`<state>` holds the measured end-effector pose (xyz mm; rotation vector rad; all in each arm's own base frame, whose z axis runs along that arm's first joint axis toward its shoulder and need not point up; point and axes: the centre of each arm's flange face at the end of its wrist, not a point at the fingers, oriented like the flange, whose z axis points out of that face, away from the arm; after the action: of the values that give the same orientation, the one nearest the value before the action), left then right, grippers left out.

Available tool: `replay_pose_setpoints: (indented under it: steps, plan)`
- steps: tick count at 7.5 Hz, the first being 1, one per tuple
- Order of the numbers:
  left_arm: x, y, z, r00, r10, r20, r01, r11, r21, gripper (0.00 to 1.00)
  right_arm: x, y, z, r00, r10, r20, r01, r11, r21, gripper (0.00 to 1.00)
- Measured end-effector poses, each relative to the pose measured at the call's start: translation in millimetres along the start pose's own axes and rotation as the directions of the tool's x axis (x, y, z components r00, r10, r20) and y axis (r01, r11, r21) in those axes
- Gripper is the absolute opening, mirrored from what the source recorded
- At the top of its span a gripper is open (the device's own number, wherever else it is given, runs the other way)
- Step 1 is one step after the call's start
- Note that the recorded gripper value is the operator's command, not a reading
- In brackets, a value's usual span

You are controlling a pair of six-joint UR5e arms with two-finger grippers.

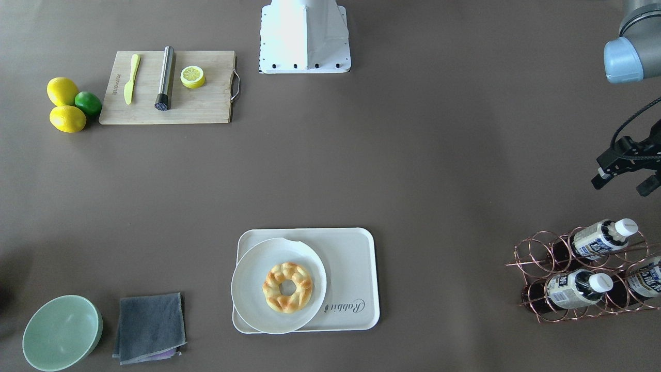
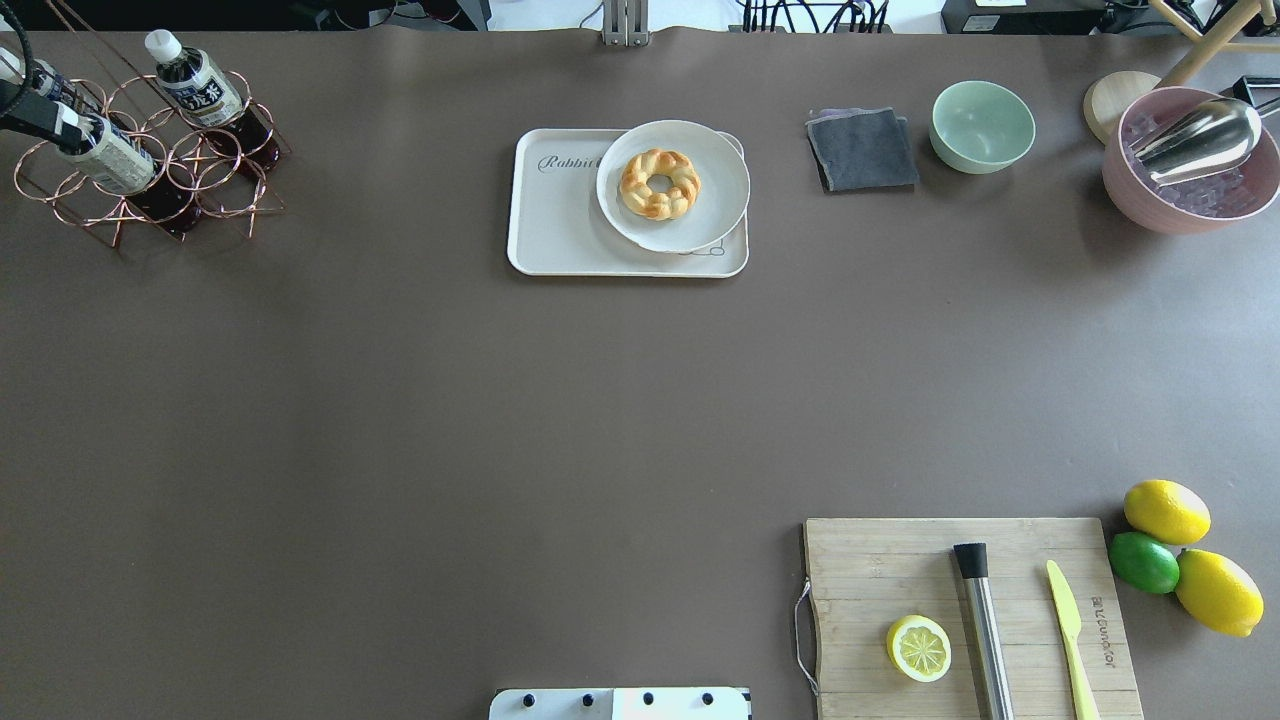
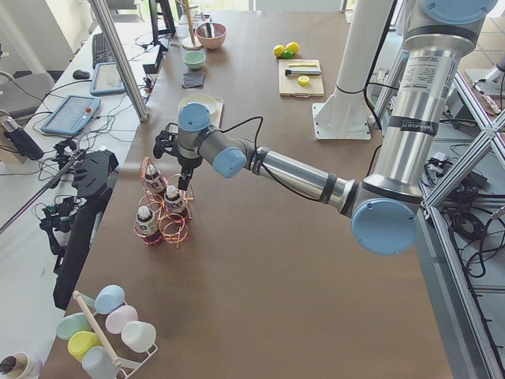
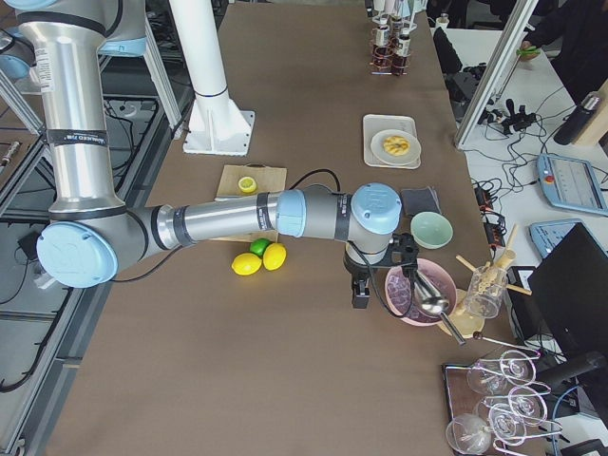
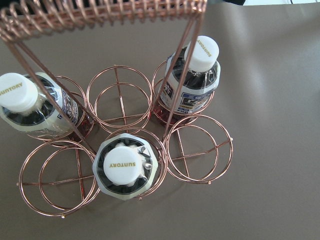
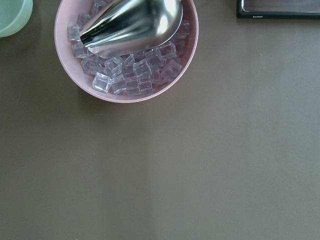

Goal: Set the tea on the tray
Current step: 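Lower the left gripper onto a Suntory tea bottle in the copper rack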

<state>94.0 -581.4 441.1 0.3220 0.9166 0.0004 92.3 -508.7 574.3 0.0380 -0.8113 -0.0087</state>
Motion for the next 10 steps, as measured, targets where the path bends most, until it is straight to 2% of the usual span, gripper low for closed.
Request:
replay_pose_setpoints:
  steps: [2, 4, 5, 10]
  plan:
    - [0, -15, 7, 1.0, 0.002, 0.022, -0.002, 1.0, -0.015, 0.97, -1, 1, 0, 1.0, -0.002, 0.003, 0.002, 1.0, 0.002, 1.0]
    - [-2, -36, 16, 0.997, 0.036, 0.071, -0.034, 0.999, -0.022, 0.96, 0, 4, 0, 1.0, -0.001, 0.007, 0.001, 1.0, 0.002, 1.0]
    - [-7, -42, 21, 0.995, 0.056, 0.083, -0.053, 0.998, -0.033, 0.89, 0, 4, 1, 1.0, -0.001, 0.008, 0.001, 1.0, 0.002, 1.0]
    - [-19, -44, 33, 0.993, 0.072, 0.09, -0.068, 0.997, -0.044, 0.86, 0, 5, 1, 1.0, -0.001, 0.008, 0.001, 1.0, 0.001, 1.0]
